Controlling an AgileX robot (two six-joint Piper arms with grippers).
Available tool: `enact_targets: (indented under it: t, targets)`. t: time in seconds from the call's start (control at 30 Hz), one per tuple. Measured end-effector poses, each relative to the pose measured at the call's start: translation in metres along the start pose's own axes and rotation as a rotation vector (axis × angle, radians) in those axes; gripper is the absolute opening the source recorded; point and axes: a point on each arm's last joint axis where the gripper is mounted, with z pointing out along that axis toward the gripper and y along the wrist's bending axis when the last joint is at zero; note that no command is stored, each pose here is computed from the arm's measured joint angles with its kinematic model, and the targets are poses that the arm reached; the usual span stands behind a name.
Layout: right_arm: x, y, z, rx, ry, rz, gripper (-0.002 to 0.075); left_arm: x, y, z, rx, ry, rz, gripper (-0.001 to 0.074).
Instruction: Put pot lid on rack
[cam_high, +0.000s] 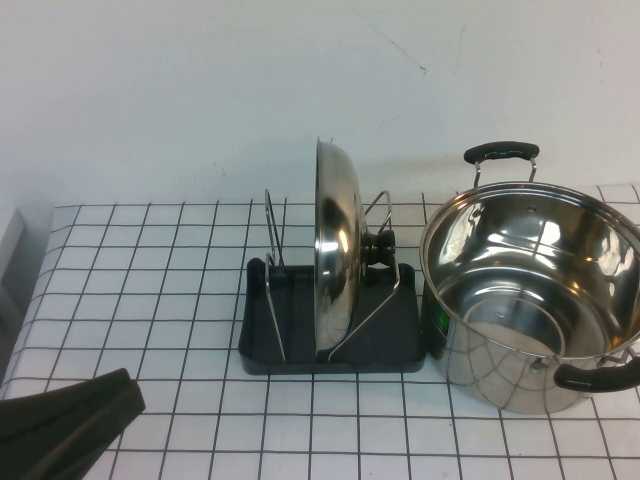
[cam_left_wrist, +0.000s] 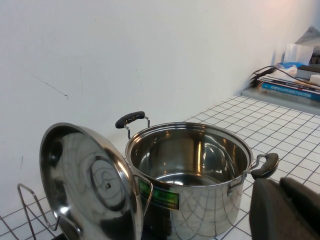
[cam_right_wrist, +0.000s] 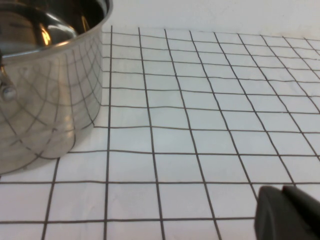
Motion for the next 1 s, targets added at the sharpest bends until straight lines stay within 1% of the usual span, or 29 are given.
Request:
enact_targets:
  t: [0.1, 0.2, 0.27, 0.4, 0.5, 0.63, 0.83, 1.0]
  targets:
    - [0.0, 0.0, 0.0, 0.0, 0.0, 0.0, -0.0001, 0.0, 0.0, 0.0, 0.0, 0.0, 0.0, -0.0001]
    - [0.0, 0.0, 0.0, 0.0, 0.0, 0.0, -0.0001, 0.001, 0.003, 0.0, -0.032, 0.006, 0.005, -0.0001]
    - [0.0, 0.0, 0.0, 0.0, 0.0, 0.0, -0.0002, 0.001, 0.003, 0.0, -0.036, 0.006, -0.017, -0.0001]
    - [0.0, 0.0, 0.0, 0.0, 0.0, 0.0, -0.0001, 0.0, -0.001, 0.0, 0.012, -0.001, -0.103, -0.0001]
    - [0.0, 0.0, 0.0, 0.0, 0.0, 0.0, -0.0001, 0.002, -0.006, 0.0, 0.061, 0.001, -0.115, -0.0001]
    - [0.0, 0.0, 0.0, 0.0, 0.0, 0.0, -0.0001, 0.011, -0.012, 0.004, 0.091, 0.03, -0.092, -0.0001]
    - [0.0, 0.0, 0.0, 0.0, 0.0, 0.0, -0.0001, 0.019, -0.024, 0.015, 0.099, 0.08, -0.041, -0.0001]
    - [0.0, 0.0, 0.0, 0.0, 0.0, 0.0, -0.0001, 0.022, -0.033, 0.025, 0.141, 0.102, -0.018, -0.0001]
